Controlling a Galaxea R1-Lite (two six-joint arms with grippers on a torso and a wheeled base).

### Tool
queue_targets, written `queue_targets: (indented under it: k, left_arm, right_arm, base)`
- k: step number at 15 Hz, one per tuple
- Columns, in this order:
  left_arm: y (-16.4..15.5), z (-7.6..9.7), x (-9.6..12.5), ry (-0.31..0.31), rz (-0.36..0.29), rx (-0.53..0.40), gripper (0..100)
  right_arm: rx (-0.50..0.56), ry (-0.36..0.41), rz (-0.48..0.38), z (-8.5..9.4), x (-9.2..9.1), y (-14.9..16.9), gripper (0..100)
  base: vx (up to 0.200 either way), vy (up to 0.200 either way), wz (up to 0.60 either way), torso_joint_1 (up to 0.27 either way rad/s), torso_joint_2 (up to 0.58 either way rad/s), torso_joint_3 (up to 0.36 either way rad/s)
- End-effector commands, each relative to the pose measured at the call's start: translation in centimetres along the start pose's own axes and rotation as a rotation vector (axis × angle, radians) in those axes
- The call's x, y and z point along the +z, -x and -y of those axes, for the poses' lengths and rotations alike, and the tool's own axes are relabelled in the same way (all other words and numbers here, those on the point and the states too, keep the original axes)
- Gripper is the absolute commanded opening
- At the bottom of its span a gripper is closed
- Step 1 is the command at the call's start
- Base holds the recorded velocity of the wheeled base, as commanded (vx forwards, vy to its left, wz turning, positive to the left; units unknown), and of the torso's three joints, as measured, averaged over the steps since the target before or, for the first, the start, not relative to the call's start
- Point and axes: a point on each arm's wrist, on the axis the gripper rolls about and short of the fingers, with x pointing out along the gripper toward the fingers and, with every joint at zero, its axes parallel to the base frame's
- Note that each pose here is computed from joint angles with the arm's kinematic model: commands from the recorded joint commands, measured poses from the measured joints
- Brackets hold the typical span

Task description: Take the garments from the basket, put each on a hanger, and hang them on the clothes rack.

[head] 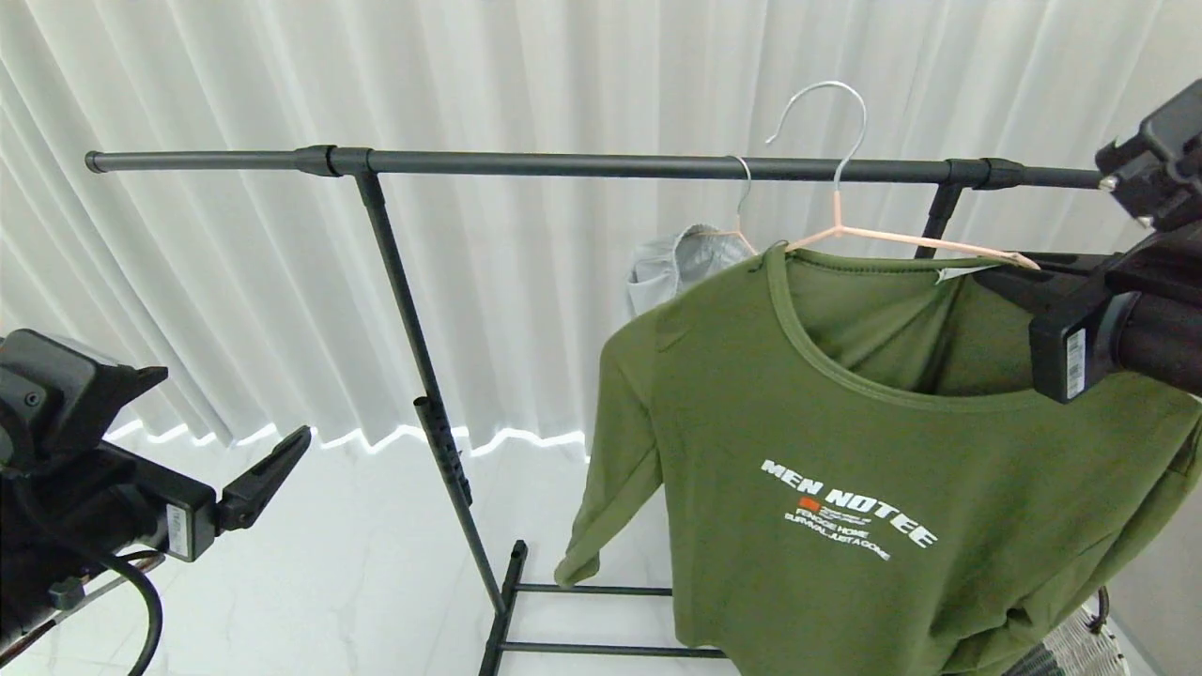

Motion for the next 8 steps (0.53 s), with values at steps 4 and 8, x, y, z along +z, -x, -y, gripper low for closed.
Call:
queue_targets:
  k: [4, 8]
  left_arm:
    - [0.2, 0.0, 0.0, 0.000, 0.000, 0.014, 100]
    - [0.1, 0.0, 0.0, 0.000, -0.004, 0.011, 100]
  right_arm:
    - [-0.135, 0.007, -0.093, 1.7, -2.0, 2.5, 0]
    - [-0.256, 0.005, -0.178, 3.2, -4.4, 4.7, 0]
  base:
    - [0.000, 0.000, 0.00, 0.000, 0.00, 0.000]
    - [0.000, 0.000, 0.00, 0.000, 0.00, 0.000]
